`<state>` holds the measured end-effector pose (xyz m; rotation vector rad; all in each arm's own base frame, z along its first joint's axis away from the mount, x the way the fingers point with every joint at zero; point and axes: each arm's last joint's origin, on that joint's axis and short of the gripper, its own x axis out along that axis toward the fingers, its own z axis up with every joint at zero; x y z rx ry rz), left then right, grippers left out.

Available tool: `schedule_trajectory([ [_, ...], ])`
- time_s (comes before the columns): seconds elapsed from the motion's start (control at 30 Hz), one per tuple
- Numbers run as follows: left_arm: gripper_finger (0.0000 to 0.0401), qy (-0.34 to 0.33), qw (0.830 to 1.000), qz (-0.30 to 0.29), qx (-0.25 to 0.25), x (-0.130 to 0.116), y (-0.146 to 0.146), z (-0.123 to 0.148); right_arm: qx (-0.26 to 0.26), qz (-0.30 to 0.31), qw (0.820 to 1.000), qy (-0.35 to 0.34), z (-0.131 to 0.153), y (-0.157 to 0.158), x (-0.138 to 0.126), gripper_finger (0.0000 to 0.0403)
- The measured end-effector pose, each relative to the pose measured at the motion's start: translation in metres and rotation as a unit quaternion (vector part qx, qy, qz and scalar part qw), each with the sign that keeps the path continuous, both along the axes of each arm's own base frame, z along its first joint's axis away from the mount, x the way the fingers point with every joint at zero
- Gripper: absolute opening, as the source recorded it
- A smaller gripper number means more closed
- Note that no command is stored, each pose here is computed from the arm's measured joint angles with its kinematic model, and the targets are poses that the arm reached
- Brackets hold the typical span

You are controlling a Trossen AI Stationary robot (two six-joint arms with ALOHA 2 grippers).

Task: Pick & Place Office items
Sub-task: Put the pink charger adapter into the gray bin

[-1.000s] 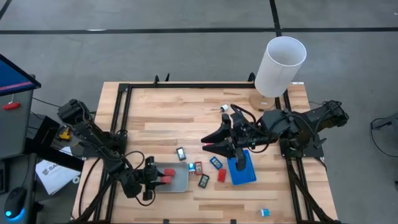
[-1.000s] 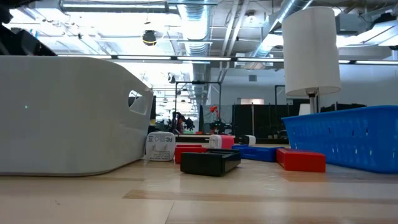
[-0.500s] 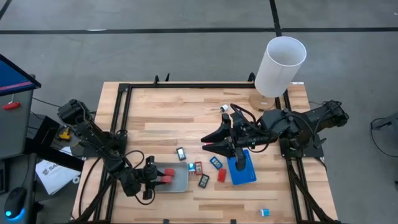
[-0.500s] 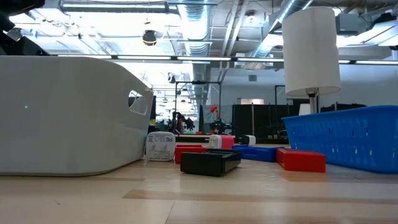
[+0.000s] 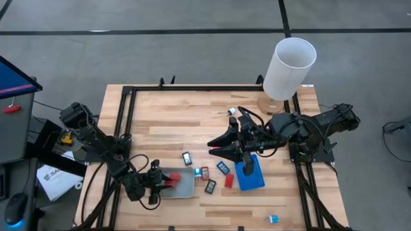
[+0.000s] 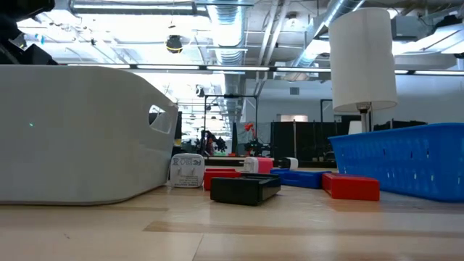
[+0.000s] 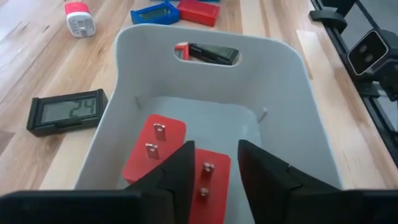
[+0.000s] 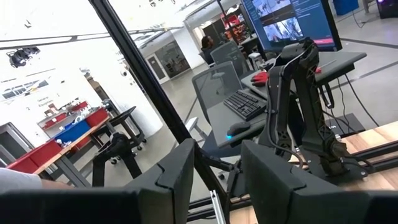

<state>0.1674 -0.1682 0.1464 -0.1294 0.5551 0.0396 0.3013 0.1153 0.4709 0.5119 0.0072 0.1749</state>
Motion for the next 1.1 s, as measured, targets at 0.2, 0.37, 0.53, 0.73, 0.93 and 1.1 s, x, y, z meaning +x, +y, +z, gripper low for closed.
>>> schedule_trajectory([
  [0.2, 0.0082, -0.021, 1.000, -0.013, -0.007, 0.002, -0.003, 0.004, 0.002, 0.000, 1.000, 0.000, 0.000, 0.000, 0.000, 0.0127],
  [0.37, 0.0076, -0.073, 0.997, -0.031, -0.016, 0.007, -0.006, 0.021, 0.002, 0.000, 1.000, 0.000, 0.000, 0.000, 0.000, 0.0127],
  [0.53, 0.0076, -0.129, 0.991, 0.025, 0.007, 0.015, 0.012, 0.049, -0.001, 0.000, 1.000, 0.004, -0.001, 0.000, 0.000, 0.0127],
  [0.73, 0.0077, -0.170, 0.977, 0.107, -0.066, 0.033, 0.061, 0.077, -0.010, -0.001, 1.000, 0.010, -0.002, 0.000, 0.000, 0.0127],
  [0.93, 0.0077, -0.168, 0.968, 0.061, -0.178, 0.051, 0.112, 0.090, -0.020, -0.005, 0.999, 0.041, -0.009, 0.000, 0.000, 0.0127],
  [1.1, 0.0078, -0.161, 0.977, 0.022, -0.140, 0.064, 0.132, 0.109, -0.026, -0.008, 0.998, 0.058, -0.012, 0.001, -0.001, 0.0127],
])
